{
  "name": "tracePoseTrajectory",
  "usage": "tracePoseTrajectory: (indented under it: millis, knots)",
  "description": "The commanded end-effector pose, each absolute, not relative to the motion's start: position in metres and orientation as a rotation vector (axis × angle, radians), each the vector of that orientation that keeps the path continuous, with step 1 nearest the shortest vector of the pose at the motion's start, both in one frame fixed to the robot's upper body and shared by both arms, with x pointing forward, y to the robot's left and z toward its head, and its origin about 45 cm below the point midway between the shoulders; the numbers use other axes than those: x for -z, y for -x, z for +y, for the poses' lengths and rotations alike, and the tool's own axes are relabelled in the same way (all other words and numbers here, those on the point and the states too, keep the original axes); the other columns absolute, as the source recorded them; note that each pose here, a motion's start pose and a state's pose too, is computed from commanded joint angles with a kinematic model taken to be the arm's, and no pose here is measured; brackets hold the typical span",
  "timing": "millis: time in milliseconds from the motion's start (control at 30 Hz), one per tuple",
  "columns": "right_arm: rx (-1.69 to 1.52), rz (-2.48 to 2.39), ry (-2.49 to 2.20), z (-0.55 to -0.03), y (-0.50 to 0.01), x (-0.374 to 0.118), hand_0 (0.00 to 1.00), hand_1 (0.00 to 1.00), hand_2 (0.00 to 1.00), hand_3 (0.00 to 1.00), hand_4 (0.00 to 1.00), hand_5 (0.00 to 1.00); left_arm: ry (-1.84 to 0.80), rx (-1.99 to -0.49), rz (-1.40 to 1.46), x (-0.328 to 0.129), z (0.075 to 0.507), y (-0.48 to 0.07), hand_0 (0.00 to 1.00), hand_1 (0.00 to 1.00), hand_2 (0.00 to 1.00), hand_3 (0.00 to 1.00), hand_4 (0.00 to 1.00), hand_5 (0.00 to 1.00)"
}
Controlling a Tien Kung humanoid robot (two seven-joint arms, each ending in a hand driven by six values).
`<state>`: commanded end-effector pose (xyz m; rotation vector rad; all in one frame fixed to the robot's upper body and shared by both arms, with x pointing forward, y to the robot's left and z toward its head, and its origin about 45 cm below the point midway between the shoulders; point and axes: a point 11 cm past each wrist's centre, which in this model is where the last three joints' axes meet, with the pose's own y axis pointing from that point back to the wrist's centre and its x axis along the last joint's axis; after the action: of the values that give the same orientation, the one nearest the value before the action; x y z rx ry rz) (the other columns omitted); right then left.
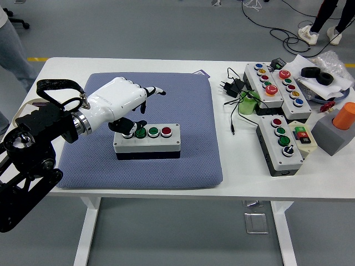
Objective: Pick up the button,place it on the desk,press the button,press the button
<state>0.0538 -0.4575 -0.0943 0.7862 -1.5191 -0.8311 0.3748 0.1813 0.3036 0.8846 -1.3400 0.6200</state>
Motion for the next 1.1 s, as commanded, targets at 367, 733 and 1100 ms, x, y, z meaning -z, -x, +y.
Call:
tracePoseTrajectory:
  millis: [367, 733, 1100]
  knots:
    - [0.830, -1.520, -0.788, -0.458, -0.055, 0.094, 0.627, 0.477, 0.539, 0.582, 0.280, 0.022, -1.051, -0.483, -1.250, -0.283, 0.184, -0.371, 0.151, 0.096, 0.107, 0.827, 0.525, 0.002]
    - [0.829, -1.516, -0.787, -0.458, -0.053, 0.094, 0.627, 0.477, 0.539, 0.582, 0.280, 0.022, -1.086, -0.443, -1.218, -0.266, 0.182, -0.373, 0.137, 0.085, 0.103, 0.826, 0.506, 0.002]
    - [0.829, -1.517, -0.787, -0.458, -0.054, 0.094, 0.627, 0.477, 0.539, 0.582, 0.279, 0.022, -1.097, -0.450, -1.209, -0.264, 0.183, -0.380, 0.138, 0.078, 0.095, 0.827, 0.495, 0.002]
